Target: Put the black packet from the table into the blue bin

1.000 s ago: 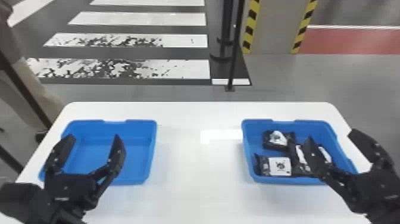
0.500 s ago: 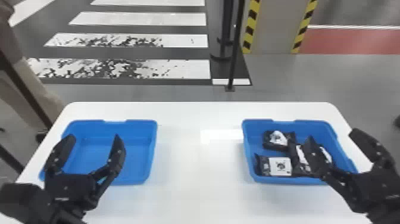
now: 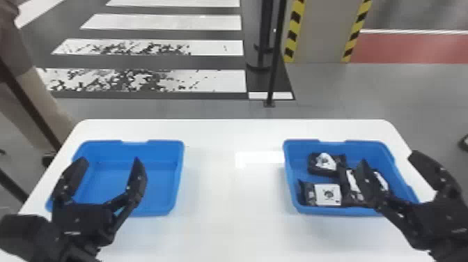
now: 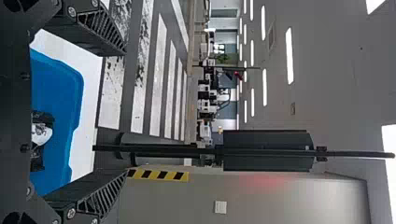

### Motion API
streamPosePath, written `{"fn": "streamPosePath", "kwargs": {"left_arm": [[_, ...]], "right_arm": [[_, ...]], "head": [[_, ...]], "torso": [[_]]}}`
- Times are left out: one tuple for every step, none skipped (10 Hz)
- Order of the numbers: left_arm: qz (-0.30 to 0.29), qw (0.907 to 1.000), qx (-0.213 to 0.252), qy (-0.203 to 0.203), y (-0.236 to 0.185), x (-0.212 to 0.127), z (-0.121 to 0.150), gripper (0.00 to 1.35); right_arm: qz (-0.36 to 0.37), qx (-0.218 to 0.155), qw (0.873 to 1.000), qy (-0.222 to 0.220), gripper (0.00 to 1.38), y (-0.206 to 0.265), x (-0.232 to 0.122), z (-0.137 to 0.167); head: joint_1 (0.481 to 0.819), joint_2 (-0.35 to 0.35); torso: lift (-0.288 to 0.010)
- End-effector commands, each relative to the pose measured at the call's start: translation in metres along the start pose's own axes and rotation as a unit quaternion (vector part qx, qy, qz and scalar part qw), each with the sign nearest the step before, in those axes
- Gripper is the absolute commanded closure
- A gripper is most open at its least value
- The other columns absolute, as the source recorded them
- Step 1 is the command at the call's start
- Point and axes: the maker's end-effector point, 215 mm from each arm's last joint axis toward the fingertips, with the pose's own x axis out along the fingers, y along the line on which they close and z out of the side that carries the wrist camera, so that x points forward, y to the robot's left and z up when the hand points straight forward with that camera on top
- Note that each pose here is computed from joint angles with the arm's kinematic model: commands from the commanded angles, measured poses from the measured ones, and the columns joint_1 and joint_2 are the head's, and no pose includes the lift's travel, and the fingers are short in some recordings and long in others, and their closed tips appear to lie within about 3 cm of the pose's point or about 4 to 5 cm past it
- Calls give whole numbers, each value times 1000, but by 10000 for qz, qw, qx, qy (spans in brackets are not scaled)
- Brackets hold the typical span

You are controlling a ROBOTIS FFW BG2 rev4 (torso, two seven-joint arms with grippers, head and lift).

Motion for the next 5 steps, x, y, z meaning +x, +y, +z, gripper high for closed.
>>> {"fn": "streamPosePath", "kwargs": {"left_arm": [[-11,10000,-9,0,-1,0,0,116],[-11,10000,-9,12,-1,0,-1,116],[-11,10000,-9,0,-1,1,0,116],[-23,10000,-9,1,-2,1,0,117],[-23,10000,-9,1,-2,1,0,117]], "right_arm": [[-2,3,10000,10,136,0,0,-1],[-2,3,10000,10,144,0,0,-1],[-4,5,10000,22,144,0,0,-2],[-4,5,10000,22,145,0,0,-2],[-4,5,10000,22,145,0,0,-2]], "head": [[695,-1],[695,-2],[695,-3],[695,-3],[695,-4]], "torso": [[-110],[-110],[-110],[-110],[-110]]}}
